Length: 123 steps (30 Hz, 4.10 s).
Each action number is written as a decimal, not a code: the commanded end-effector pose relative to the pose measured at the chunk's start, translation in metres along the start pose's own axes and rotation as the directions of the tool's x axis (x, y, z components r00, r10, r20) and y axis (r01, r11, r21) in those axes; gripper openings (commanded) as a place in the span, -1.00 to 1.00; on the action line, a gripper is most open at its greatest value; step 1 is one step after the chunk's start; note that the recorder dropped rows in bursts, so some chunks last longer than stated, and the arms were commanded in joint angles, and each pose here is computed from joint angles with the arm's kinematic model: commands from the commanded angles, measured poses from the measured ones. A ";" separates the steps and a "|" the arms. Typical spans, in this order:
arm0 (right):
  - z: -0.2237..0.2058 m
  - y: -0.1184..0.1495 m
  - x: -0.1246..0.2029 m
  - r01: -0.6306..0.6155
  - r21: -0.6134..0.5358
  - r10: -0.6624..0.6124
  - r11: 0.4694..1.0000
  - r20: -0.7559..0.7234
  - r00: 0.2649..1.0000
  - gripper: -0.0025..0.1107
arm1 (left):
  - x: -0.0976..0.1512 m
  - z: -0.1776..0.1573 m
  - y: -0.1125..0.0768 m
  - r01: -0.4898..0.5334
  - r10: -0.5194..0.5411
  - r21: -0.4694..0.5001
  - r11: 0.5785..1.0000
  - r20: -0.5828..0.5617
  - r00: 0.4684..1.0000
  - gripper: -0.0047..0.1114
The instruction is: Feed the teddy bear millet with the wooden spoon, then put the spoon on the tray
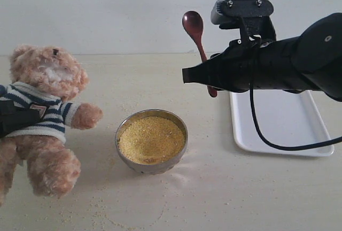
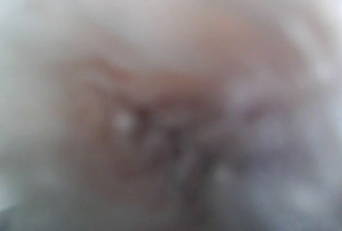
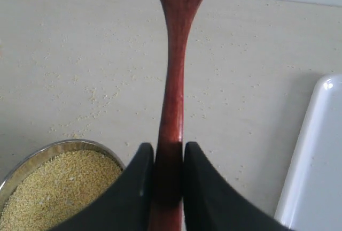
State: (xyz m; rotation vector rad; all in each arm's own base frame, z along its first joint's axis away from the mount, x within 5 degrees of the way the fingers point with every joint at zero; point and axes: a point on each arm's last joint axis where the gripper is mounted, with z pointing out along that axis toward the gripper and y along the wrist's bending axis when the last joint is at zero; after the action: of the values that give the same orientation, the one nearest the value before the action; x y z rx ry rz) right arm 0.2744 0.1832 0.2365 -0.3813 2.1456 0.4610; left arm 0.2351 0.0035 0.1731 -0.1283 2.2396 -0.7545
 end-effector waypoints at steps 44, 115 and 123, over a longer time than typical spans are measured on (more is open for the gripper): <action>-0.013 -0.031 -0.008 0.806 0.124 -0.772 0.579 -0.234 0.590 -0.96 | -0.001 0.000 -0.002 0.009 -0.009 0.025 1.000 0.016 1.000 -0.83; -0.013 0.022 -0.037 0.989 0.126 -0.990 0.073 -0.113 0.087 -0.96 | -0.001 0.000 -0.001 -0.054 0.054 0.006 0.999 0.015 0.998 -0.83; 0.016 0.056 -0.019 0.955 -0.048 -0.909 -0.292 -0.296 -0.292 -0.96 | -0.001 0.000 0.001 -0.056 0.056 -0.014 0.998 0.011 0.998 -0.83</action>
State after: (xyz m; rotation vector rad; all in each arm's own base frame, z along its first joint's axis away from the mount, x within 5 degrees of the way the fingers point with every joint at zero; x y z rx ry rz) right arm 0.2761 0.2299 0.2550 -1.9208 1.2062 -0.8801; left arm 0.2353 0.0053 0.1718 -0.0710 2.2447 -0.6956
